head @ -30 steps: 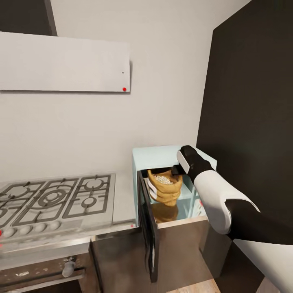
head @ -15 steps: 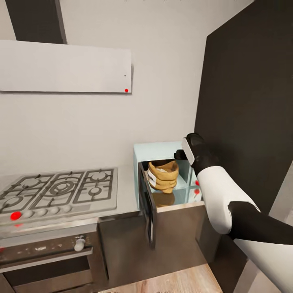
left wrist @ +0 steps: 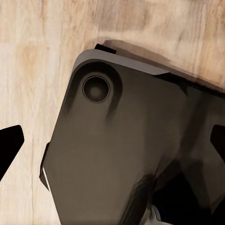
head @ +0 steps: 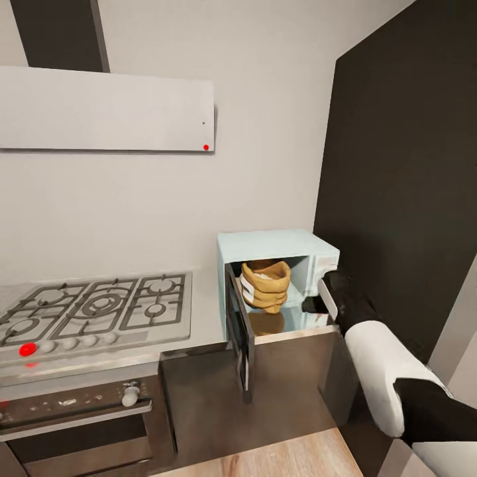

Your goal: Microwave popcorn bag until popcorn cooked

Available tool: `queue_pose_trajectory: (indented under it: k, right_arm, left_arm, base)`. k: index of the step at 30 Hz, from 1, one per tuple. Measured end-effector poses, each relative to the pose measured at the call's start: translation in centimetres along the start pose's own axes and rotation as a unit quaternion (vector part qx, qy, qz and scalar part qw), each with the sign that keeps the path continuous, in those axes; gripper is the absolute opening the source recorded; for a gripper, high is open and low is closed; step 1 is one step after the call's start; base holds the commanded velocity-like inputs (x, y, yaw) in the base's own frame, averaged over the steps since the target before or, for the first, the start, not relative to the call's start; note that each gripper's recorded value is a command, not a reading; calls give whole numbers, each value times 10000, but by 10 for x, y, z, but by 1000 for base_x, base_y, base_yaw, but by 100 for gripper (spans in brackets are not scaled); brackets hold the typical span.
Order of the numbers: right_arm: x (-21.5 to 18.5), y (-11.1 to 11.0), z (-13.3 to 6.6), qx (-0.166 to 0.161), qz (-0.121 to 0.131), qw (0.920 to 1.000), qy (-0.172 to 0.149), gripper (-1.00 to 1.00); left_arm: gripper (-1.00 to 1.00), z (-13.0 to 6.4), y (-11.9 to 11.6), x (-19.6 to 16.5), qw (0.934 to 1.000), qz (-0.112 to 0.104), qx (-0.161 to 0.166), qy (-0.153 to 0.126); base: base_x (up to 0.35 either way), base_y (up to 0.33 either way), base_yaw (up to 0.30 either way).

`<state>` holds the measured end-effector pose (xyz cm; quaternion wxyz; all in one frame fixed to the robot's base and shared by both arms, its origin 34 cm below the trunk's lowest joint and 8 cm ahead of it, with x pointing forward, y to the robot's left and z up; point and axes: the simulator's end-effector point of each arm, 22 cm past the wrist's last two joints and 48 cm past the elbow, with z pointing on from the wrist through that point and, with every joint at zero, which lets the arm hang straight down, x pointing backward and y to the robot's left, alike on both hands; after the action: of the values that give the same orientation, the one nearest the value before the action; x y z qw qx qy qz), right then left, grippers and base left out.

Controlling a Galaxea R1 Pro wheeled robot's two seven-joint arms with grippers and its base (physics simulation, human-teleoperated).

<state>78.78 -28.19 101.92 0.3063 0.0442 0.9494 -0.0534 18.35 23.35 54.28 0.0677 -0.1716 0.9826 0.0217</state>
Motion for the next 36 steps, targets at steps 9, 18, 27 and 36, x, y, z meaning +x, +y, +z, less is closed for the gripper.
queue_pose_trajectory:
  k: [9,18,27,36]
  right_arm:
    - [12,66,15,-1205,-551,9887,-707,100]
    - [-17,124,-15,-2269,-984,9507,-1871,100]
    - [-20,129,-11,-2274,-1098,9162,-3111,100]
    - [-26,110,-2,-1872,-941,9102,-3573,100]
  left_arm:
    - [100,0,0,0,10000,0,-2,-2]
    - [100,0,0,0,10000,-2,2,1]
    - [100,0,0,0,10000,-1,-2,-2]
    - [100,0,-1,0,10000,-1,15,-5]
  base:
    - [0,0,0]
    - [0,0,0]
    - [0,0,0]
    - [0,0,0]
